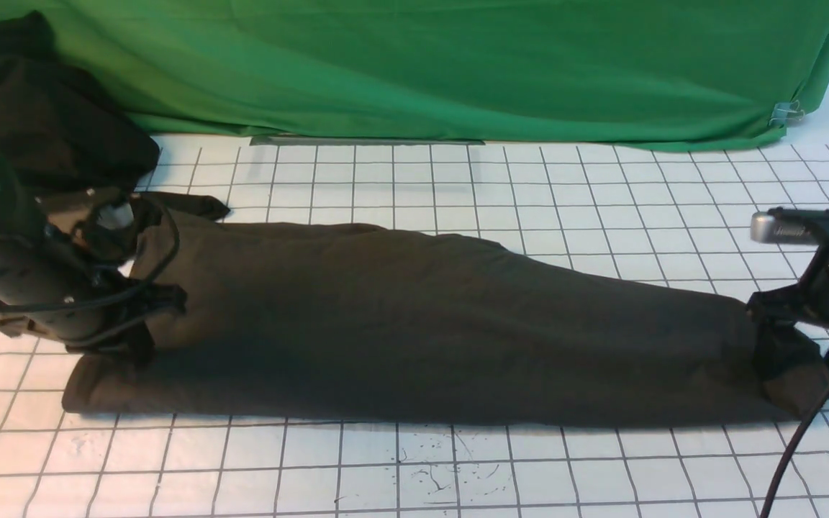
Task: Fold a long-sleeved shirt over a white checkered tablecloth.
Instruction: 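Pull the folded dark garment lengthwise by its ends to straighten it flat on the table, then fold the right end of the dark garment over onto its left end with the right gripper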
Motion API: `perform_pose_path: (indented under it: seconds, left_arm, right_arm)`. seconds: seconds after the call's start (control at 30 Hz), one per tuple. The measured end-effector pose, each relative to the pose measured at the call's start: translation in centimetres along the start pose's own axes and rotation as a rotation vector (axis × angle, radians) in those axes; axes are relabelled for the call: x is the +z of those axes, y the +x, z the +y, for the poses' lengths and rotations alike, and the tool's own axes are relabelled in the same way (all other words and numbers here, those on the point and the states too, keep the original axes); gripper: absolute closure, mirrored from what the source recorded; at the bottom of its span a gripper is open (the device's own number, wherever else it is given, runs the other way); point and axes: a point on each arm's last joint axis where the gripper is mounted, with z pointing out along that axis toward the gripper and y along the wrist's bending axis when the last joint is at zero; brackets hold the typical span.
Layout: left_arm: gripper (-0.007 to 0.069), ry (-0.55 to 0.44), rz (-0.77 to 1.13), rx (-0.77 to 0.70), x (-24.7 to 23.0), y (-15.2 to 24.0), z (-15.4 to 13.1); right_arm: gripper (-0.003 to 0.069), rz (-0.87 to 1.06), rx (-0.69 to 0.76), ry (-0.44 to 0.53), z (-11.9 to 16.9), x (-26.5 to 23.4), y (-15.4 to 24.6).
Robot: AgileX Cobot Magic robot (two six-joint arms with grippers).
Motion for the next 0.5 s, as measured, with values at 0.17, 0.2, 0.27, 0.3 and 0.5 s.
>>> perform_pose_path:
  seconds: [0.17,0.2,0.27,0.3,0.5]
  left_arm:
    - [0.0632,0.003,-0.114,0.018,-3.9,-0.3,-0.6]
    - [0.0632,0.002,-0.130,0.022,-4.4,-0.3,-0.6]
    - [0.0632,-0.001,-0.157,0.030,-5.4,-0.3,-0.7]
    - [0.0632,-0.002,-0.176,0.036,-6.0,-0.3,-0.8]
    - [0.0631,-0.006,-0.216,0.052,-7.9,0.0,-1.0]
  right_arm:
    - [0.0407,-0.005,-0.029,-0.011,-0.1,0.2,-0.1]
    - [0.0503,-0.003,-0.021,-0.018,-0.1,0.2,-0.1]
    - [0.0579,-0.002,-0.011,-0.016,-0.4,-0.1,0.0]
    - [0.0611,-0.002,-0.002,-0.012,-0.7,-0.4,0.1]
    - [0.0634,-0.051,0.112,0.060,-3.8,-4.3,1.3]
